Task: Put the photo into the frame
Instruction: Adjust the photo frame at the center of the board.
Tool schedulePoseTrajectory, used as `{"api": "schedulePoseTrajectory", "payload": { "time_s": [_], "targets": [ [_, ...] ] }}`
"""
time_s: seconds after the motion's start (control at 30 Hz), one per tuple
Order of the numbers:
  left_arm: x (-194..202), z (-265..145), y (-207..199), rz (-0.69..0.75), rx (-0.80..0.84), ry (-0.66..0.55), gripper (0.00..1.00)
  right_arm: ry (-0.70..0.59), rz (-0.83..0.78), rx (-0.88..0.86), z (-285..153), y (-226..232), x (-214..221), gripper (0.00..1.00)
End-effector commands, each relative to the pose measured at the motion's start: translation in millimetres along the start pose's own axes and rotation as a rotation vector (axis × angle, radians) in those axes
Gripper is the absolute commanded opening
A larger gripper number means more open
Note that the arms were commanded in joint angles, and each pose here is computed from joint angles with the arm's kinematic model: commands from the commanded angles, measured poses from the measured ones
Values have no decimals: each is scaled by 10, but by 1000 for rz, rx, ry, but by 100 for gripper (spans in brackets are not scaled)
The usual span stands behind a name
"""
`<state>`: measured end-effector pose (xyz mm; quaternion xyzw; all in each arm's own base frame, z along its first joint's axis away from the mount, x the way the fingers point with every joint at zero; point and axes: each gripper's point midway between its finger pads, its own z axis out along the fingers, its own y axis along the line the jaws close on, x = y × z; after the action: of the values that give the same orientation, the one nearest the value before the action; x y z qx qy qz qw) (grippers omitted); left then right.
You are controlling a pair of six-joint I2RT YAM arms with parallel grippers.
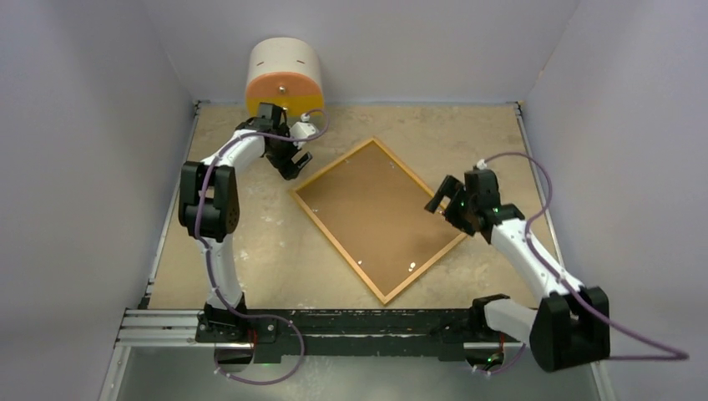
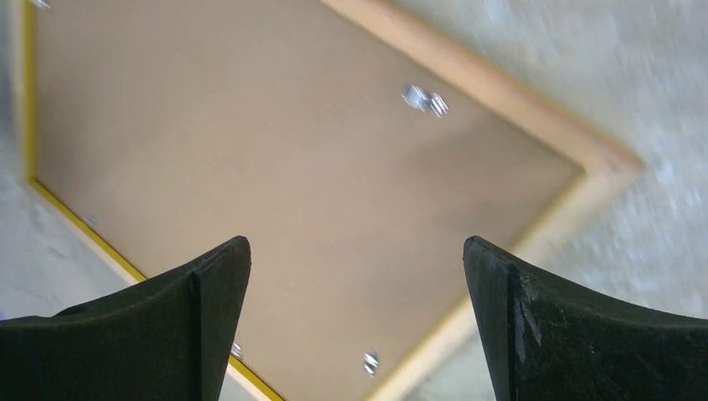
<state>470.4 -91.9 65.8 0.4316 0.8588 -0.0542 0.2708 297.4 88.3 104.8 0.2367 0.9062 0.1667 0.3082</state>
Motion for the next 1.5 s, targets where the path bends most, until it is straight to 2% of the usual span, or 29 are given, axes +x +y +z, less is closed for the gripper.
{"api": "schedulePoseTrajectory", "payload": {
  "time_s": [0.0, 0.17, 0.27, 0.53, 0.8, 1.03, 1.13, 1.23, 1.33, 1.47],
  "targets": [
    [-88, 91, 280, -13, -154, -35, 89, 86, 59, 72, -278, -382, 502, 99],
    [-62, 188, 296, -11, -194, -69, 81, 118, 126, 32, -327, -484, 798, 99],
    [-36, 238, 190, 15, -151, -84, 76, 151, 139, 56, -283, -545, 890, 99],
    [169, 376, -168, 88, -55, -51, 65, 151, 165, 63, -37, -533, 862, 99],
    [365, 240, -747, 249, 146, -74, 68, 109, 126, 18, 355, -158, 378, 99],
    [715, -39, -1419, 377, 460, -48, 71, 47, 137, 34, 728, 80, -90, 99],
    [827, -226, -1769, 427, 601, -42, 71, 25, 137, 12, 911, 267, -325, 99],
    [905, -392, -2240, 502, 696, -42, 66, 60, 129, -30, 1161, 480, -453, 98],
    [863, -547, -2586, 596, 713, -79, 68, 60, 144, -75, 1387, 696, -615, 96],
    [687, -754, -2793, 589, 792, -111, 70, 94, 115, -130, 1621, 980, -702, 96]
  ]
}}
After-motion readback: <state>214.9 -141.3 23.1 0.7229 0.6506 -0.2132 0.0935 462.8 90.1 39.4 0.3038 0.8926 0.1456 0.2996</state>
